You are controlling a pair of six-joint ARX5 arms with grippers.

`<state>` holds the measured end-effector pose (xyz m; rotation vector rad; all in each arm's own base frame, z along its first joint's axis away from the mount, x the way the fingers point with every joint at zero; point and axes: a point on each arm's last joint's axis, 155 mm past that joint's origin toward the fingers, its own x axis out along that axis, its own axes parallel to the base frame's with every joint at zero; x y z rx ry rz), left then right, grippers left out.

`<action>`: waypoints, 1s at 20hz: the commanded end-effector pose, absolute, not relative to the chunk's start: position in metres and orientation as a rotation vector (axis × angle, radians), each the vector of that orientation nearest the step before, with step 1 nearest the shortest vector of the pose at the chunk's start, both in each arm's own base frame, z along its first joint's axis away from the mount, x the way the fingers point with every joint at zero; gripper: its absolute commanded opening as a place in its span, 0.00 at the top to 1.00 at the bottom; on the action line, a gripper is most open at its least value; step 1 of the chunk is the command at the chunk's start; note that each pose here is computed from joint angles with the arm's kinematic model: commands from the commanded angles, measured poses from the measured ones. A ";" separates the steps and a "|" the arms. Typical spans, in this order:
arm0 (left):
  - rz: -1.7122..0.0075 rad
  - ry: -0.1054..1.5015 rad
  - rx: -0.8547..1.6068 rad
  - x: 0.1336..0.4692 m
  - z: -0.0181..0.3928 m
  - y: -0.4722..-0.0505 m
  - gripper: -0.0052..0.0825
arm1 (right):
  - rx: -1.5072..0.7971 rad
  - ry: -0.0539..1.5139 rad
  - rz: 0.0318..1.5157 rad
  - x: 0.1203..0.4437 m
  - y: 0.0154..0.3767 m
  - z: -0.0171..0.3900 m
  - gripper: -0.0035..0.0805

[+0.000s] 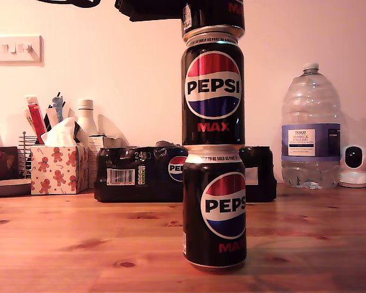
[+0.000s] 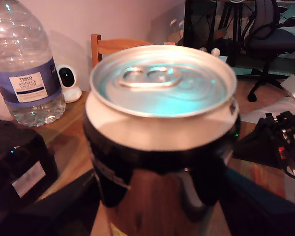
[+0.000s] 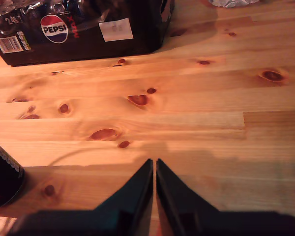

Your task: Stack up the Pepsi cans on top of each other

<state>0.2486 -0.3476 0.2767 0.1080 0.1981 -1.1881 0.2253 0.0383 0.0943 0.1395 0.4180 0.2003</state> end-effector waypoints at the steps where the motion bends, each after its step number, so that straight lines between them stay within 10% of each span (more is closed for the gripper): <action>1: -1.195 0.149 0.107 0.248 0.285 -0.349 0.54 | 0.146 0.433 0.195 0.225 0.037 0.087 0.97; 20: -1.188 0.216 0.120 0.246 0.271 -0.346 0.54 | 0.146 0.433 0.195 0.225 0.037 0.087 0.97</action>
